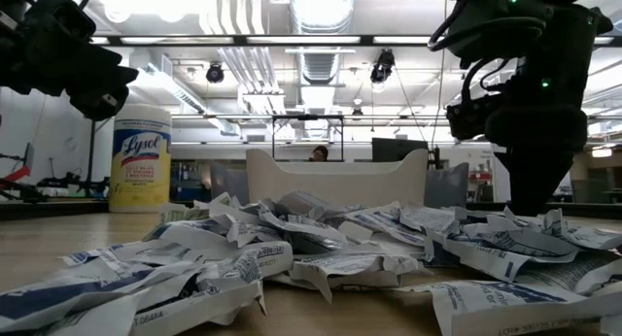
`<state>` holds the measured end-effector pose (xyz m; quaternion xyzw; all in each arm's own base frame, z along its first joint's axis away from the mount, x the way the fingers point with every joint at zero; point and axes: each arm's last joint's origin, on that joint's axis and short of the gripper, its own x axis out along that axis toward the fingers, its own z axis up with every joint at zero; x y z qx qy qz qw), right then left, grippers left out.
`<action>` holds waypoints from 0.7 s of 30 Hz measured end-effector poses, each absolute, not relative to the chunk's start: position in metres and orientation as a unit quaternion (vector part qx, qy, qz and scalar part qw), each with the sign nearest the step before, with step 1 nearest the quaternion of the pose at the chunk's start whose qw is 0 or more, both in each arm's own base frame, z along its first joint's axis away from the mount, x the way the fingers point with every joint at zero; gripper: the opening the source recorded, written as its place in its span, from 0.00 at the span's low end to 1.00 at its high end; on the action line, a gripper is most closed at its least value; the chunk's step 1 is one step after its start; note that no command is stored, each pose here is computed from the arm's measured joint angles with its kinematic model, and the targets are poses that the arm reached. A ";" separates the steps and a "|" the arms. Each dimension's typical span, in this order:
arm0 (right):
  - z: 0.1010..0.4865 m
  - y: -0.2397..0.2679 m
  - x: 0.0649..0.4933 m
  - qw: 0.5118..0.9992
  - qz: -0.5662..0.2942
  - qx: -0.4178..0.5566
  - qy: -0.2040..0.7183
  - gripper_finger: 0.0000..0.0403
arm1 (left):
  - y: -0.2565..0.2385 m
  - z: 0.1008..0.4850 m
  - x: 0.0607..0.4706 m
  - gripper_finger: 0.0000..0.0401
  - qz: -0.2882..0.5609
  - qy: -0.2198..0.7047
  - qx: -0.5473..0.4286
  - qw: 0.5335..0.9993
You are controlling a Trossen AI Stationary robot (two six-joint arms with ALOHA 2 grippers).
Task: Pick & Place First Aid Supplies
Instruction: Put the green bandage into the top black bin
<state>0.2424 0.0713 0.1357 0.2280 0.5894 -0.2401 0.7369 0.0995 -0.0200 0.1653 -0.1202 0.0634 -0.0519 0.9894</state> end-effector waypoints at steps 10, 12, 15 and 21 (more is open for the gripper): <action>0.160 0.074 0.238 0.742 -0.168 0.273 0.589 0.09 | -0.020 0.165 0.100 0.29 -0.052 0.064 -0.120 0.989; 0.170 0.074 0.235 0.748 -0.140 0.287 0.582 0.09 | -0.020 0.165 0.100 0.29 -0.052 0.064 -0.120 0.989; 0.190 0.073 0.229 0.758 -0.099 0.316 0.562 0.09 | -0.020 0.165 0.100 0.29 -0.052 0.064 -0.120 0.989; 0.238 0.070 0.217 0.808 -0.020 0.375 0.454 0.09 | -0.020 0.165 0.100 0.29 -0.052 0.064 -0.119 0.990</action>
